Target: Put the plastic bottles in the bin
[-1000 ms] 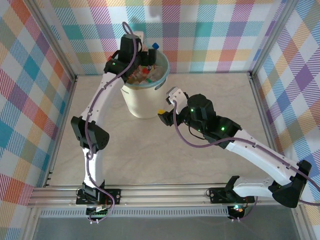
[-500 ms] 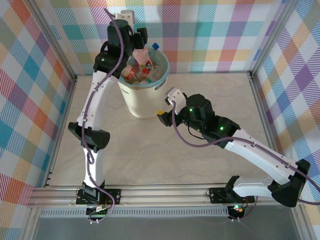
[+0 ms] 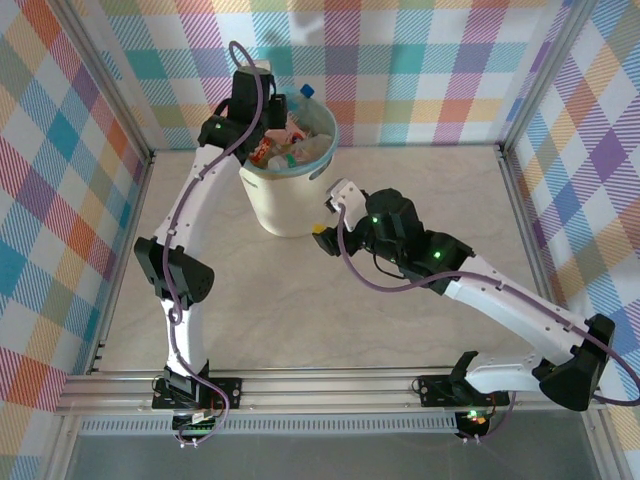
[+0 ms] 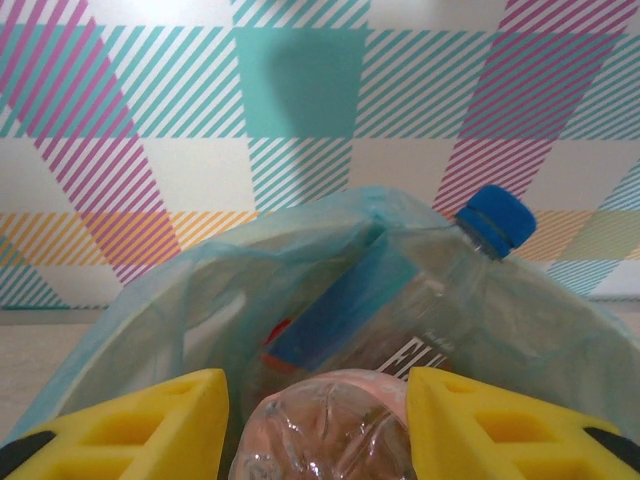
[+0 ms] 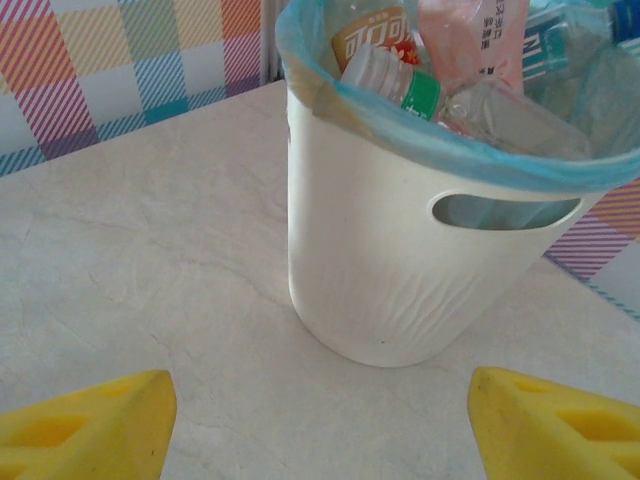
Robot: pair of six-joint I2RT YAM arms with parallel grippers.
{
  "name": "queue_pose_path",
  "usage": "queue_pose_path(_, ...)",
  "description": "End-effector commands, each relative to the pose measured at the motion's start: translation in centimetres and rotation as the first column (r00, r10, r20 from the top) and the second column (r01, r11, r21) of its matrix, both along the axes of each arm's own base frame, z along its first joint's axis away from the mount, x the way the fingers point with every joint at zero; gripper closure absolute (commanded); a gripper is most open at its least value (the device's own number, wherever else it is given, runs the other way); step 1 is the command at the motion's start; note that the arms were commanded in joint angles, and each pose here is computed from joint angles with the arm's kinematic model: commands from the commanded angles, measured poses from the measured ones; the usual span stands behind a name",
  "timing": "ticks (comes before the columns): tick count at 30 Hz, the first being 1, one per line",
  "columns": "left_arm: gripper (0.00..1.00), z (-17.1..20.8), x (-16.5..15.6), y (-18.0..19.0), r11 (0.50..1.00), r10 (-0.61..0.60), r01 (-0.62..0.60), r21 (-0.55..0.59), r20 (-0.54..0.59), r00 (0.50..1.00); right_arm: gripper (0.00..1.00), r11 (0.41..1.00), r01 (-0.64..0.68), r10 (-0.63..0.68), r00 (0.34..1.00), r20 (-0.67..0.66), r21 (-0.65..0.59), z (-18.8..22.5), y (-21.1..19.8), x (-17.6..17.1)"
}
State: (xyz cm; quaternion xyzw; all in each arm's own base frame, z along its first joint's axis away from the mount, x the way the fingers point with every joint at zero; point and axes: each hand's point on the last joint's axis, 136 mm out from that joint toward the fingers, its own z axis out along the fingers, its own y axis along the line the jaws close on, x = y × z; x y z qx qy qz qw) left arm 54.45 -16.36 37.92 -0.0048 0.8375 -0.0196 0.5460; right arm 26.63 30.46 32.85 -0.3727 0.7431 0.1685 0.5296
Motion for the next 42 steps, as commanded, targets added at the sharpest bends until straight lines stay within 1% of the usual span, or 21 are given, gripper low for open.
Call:
queue_pose_path(1, 0.49, -6.1, -0.6, 0.0, 0.998, 0.001, 0.011, 0.065, -0.178, 0.984, 0.23, 0.999, -0.012, 0.012, 1.000, -0.008, 0.032, 1.0, 0.5, 0.0)
queue_pose_path(4, 0.48, -6.5, -0.1, 0.1, 0.997, 0.009, 0.005, 0.078, -0.186, 0.983, 0.23, 0.999, -0.016, 0.017, 1.000, -0.014, 0.028, 1.0, 0.6, 0.0)
queue_pose_path(7, 0.45, -5.9, 0.0, -0.1, 0.997, 0.001, 0.012, 0.070, -0.188, 0.982, 0.23, 0.999, -0.013, 0.013, 1.000, -0.017, 0.031, 1.1, 0.6, 0.0)
queue_pose_path(10, 0.43, -3.2, -0.4, -0.3, 0.999, -0.018, 0.023, 0.033, -0.138, 0.990, 0.23, 0.999, -0.013, 0.013, 1.000, -0.017, 0.038, 1.3, 0.5, -0.1)
queue_pose_path(13, 0.38, 1.0, -1.4, 0.0, 1.000, -0.023, 0.023, -0.006, -0.051, 0.998, 0.23, 0.999, -0.011, 0.011, 1.000, -0.008, 0.045, 1.8, 0.5, 0.0)
queue_pose_path(18, 0.28, 8.2, -4.5, 1.1, 0.997, -0.031, 0.037, -0.067, 0.096, 0.995, 0.23, 0.998, -0.011, 0.011, 1.000, -0.004, 0.057, 2.2, 0.7, 0.1)
queue_pose_path(20, 0.26, 10.1, -6.2, 1.8, 0.996, -0.026, 0.037, -0.079, 0.132, 0.991, 0.23, 0.998, -0.007, 0.007, 1.000, -0.002, 0.061, 2.4, 0.7, 0.2)
queue_pose_path(23, 0.25, 11.2, -8.8, 3.5, 0.998, 0.000, 0.012, -0.068, 0.166, 0.986, 0.23, 0.995, 0.043, -0.043, 0.999, -0.011, 0.085, 2.9, 0.3, 0.8)
queue_pose_path(25, 0.25, 11.0, -10.7, 5.2, 0.998, 0.041, -0.033, -0.049, 0.191, 0.981, 0.23, 0.991, 0.095, -0.094, 0.995, -0.016, 0.090, 3.2, -0.4, 1.7)
queue_pose_path(27, 0.24, 9.4, -12.8, 7.2, 0.995, 0.098, -0.097, -0.018, 0.211, 0.972, 0.23, 0.981, 0.168, -0.165, 0.986, -0.038, 0.099, 3.3, -1.8, 3.1)
queue_pose_path(29, 0.22, 6.9, -14.7, 9.4, 0.986, 0.163, -0.169, 0.006, 0.223, 0.961, 0.23, 0.961, 0.256, -0.249, 0.965, -0.077, 0.104, 2.9, -4.0, 5.0)
queue_pose_path(31, 0.19, 3.2, -16.7, 11.8, 0.968, 0.239, -0.250, 0.026, 0.213, 0.947, 0.22, 0.920, 0.372, -0.358, 0.925, -0.126, 0.120, 2.1, -7.4, 7.1)
queue_pose_path(33, 0.18, -0.8, -18.6, 13.7, 0.950, 0.296, -0.310, 0.051, 0.178, 0.938, 0.20, 0.868, 0.478, -0.459, 0.876, -0.150, 0.135, 1.1, -11.1, 8.9)
queue_pose_path(34, 0.17, -2.9, -19.3, 14.3, 0.942, 0.317, -0.330, 0.062, 0.158, 0.935, 0.19, 0.834, 0.537, -0.519, 0.842, -0.147, 0.130, 0.1, -13.3, 9.8)
queue_pose_path(37, 0.12, -8.6, -20.5, 15.1, 0.936, 0.335, -0.346, 0.067, 0.137, 0.932, 0.06, 0.733, 0.673, -0.666, 0.740, -0.095, 0.103, -3.5, -18.8, 11.6)
queue_pose_path(39, 0.10, -12.4, -20.8, 15.6, 0.928, 0.352, -0.363, 0.084, 0.120, 0.928, 0.03, 0.676, 0.733, -0.727, 0.681, -0.092, 0.076, -6.8, -21.9, 12.2)
queue_pose_path(42, 0.08, -17.0, -20.8, 16.2, 0.918, 0.371, -0.383, 0.106, 0.118, 0.921, 0.02, 0.591, 0.805, -0.795, 0.591, -0.137, 0.040, -12.0, -25.8, 12.1)
